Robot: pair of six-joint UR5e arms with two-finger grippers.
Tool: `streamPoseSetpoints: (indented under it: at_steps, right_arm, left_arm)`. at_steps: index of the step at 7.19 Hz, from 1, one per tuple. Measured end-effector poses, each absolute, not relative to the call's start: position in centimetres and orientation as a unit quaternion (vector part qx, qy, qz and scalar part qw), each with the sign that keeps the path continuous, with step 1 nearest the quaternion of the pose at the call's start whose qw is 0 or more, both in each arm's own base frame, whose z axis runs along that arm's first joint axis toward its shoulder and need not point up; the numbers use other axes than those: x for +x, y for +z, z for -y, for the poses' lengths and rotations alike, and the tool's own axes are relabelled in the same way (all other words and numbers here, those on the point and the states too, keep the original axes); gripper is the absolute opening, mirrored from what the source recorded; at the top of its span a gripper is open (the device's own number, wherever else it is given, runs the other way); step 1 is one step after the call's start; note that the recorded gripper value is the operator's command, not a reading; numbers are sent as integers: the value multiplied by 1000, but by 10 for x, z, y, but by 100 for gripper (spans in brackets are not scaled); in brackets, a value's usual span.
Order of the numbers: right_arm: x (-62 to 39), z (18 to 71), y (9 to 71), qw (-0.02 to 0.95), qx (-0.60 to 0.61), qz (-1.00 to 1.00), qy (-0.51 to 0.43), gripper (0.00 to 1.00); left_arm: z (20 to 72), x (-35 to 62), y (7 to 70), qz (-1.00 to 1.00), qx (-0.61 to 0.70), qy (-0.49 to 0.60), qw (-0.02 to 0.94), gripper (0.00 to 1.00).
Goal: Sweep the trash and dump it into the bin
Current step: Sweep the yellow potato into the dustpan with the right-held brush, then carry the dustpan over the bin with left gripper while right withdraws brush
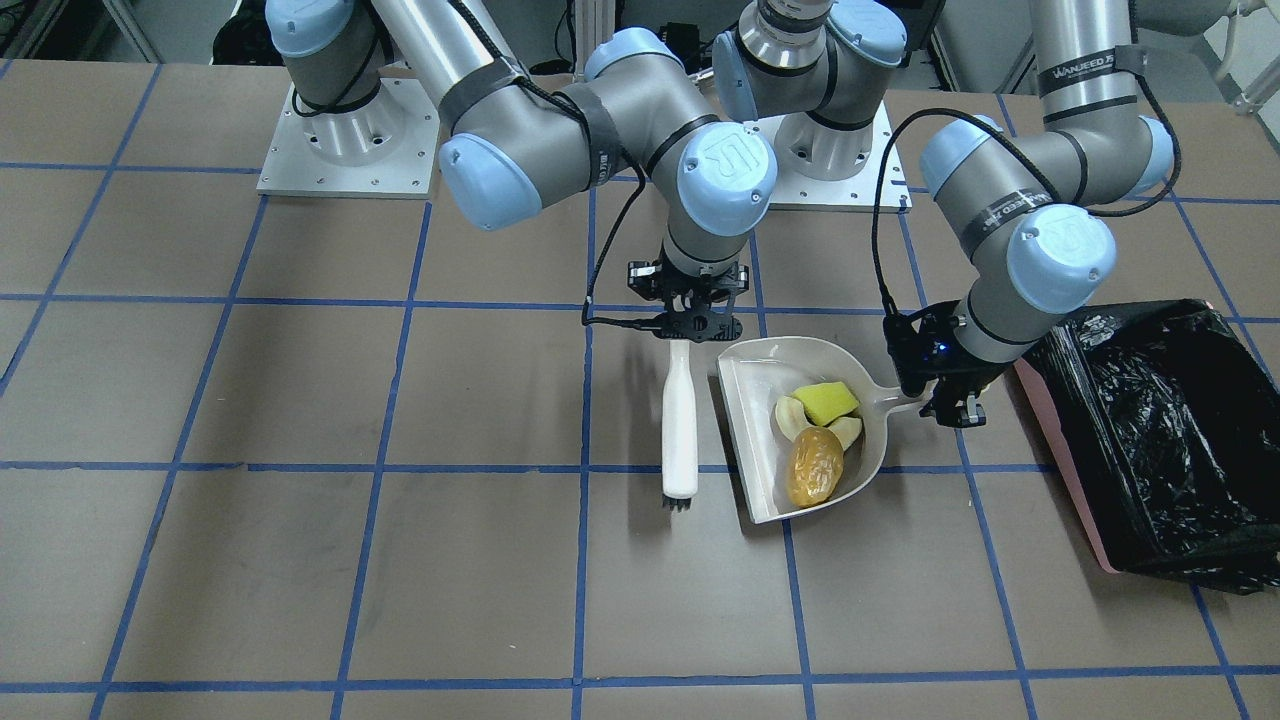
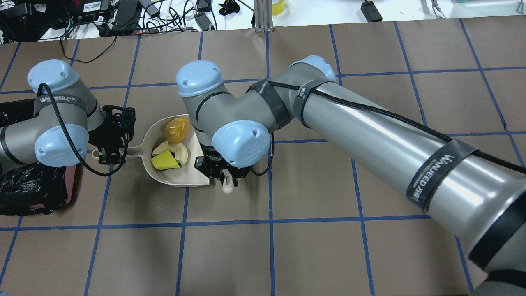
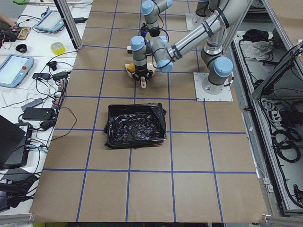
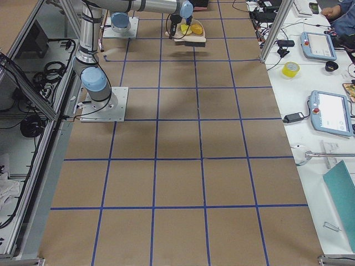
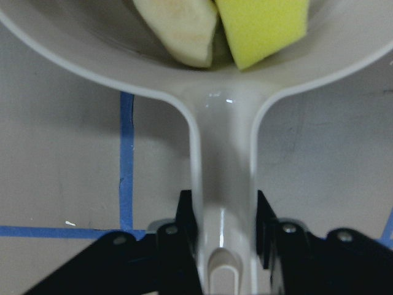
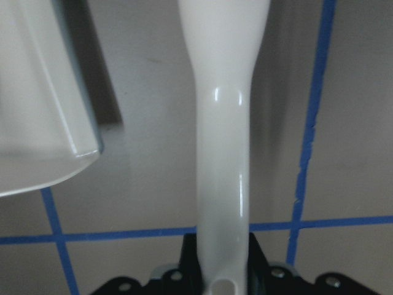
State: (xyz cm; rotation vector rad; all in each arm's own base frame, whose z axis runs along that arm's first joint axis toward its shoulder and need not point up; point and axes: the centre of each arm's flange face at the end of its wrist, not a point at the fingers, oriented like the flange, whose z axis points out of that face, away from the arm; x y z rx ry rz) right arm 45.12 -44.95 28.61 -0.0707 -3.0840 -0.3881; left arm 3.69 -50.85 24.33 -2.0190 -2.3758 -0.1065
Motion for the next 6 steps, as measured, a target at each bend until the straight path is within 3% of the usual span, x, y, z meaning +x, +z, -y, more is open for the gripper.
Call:
streamPoseSetpoints:
  at_steps: [3, 6]
  right_arm:
    - [321, 519, 332, 33, -48, 993, -106, 0]
    - [181, 560, 327, 17, -26, 992, -124, 0]
  left_arm:
    - [513, 113, 286, 805, -593, 9, 12, 14]
    - [500, 233, 372, 861, -507, -1, 47, 13]
